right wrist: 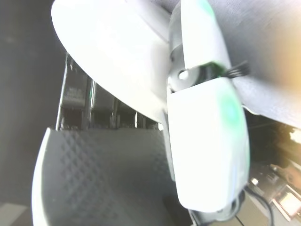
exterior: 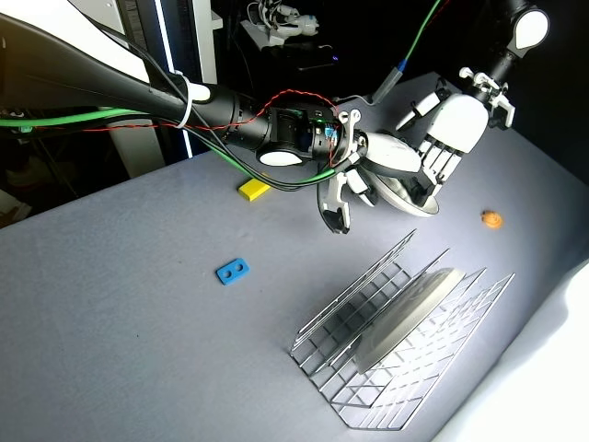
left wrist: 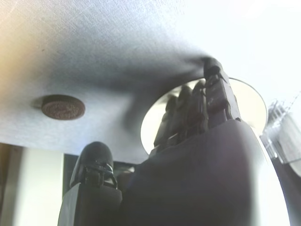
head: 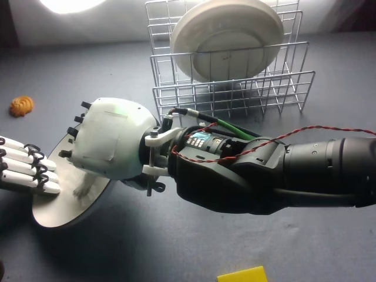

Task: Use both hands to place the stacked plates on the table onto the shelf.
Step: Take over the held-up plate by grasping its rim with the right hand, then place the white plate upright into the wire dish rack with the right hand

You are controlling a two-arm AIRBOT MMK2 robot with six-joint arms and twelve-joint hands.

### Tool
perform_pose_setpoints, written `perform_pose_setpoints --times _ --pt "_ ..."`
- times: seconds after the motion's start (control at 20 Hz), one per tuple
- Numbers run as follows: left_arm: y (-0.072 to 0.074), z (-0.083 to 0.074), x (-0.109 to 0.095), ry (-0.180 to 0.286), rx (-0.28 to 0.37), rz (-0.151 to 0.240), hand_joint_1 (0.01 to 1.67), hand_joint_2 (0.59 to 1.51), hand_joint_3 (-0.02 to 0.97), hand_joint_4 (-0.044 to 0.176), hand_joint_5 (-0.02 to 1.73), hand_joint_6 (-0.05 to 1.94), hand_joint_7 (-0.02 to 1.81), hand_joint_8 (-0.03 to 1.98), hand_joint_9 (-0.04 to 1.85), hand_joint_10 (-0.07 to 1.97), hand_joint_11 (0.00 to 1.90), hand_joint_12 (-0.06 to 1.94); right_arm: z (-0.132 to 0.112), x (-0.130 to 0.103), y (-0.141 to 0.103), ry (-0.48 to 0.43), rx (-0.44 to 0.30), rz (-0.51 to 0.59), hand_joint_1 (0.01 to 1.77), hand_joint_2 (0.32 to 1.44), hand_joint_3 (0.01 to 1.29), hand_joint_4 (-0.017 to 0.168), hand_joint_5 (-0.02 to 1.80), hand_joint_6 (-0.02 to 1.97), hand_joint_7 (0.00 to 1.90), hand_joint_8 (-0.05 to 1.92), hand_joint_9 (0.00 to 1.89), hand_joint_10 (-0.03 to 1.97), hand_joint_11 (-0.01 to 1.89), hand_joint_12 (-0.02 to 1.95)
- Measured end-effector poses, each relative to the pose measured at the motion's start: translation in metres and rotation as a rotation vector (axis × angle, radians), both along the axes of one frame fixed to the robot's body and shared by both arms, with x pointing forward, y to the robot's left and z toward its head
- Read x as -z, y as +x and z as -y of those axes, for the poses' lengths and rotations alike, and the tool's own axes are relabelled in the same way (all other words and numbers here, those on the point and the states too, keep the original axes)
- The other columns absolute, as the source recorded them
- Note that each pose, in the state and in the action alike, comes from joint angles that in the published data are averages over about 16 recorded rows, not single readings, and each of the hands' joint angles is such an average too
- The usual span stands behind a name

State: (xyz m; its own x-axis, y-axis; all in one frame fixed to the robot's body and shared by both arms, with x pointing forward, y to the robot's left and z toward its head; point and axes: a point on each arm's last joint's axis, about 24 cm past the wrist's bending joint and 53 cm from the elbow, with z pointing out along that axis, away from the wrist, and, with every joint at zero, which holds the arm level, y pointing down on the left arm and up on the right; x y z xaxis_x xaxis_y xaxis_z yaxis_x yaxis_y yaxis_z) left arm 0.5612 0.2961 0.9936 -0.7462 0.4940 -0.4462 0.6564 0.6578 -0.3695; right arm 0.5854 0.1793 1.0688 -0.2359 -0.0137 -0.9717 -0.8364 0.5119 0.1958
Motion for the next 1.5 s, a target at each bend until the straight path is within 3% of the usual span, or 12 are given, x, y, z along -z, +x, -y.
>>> perform_pose_setpoints --times 0.2,0.45,0.9,1.25,1.5 --pt "0.003 0.005 -0.005 -0.009 0.013 0.014 0.02 1.268 0.009 -0.009 0.02 -0.02 0.01 -0.01 -0.01 -0.05 0.03 0.05 0.0 -0.002 0.0 0.005 0.001 0.006 1.28 0.93 0.02 -0.006 0.79 0.54 0.94 0.39 1.15 0.02 0.88 0.73" --pt "0.01 0.019 -0.019 -0.048 0.035 0.051 0.02 1.272 0.009 -0.007 0.04 -0.01 0.03 0.0 0.01 -0.03 0.02 0.03 0.0 -0.004 0.0 0.014 0.004 0.012 1.28 0.9 0.01 -0.008 0.85 0.7 1.05 0.5 1.33 0.0 1.07 0.68" --pt "0.036 0.047 -0.075 -0.17 0.049 0.189 0.02 1.275 0.01 0.0 0.07 0.02 0.06 0.01 0.04 0.01 0.02 -0.01 0.005 -0.015 -0.009 0.03 -0.006 0.017 1.27 0.89 0.01 -0.006 0.88 0.71 1.14 0.49 1.42 -0.01 1.14 0.74" --pt "0.051 0.054 -0.121 -0.254 0.036 0.294 0.01 1.275 0.009 0.001 0.07 0.01 0.06 0.01 0.05 0.02 0.02 0.0 0.016 -0.04 -0.028 0.046 -0.037 0.033 1.26 0.9 0.01 -0.001 0.94 0.79 1.21 0.52 1.44 -0.01 1.16 0.76" --pt "0.051 0.057 -0.144 -0.296 0.033 0.334 0.01 1.273 0.009 0.0 0.06 0.01 0.06 0.01 0.04 0.02 0.02 0.01 0.029 -0.065 -0.045 0.058 -0.06 0.045 1.25 0.92 0.01 -0.001 0.96 0.86 1.23 0.58 1.43 -0.01 1.16 0.76"
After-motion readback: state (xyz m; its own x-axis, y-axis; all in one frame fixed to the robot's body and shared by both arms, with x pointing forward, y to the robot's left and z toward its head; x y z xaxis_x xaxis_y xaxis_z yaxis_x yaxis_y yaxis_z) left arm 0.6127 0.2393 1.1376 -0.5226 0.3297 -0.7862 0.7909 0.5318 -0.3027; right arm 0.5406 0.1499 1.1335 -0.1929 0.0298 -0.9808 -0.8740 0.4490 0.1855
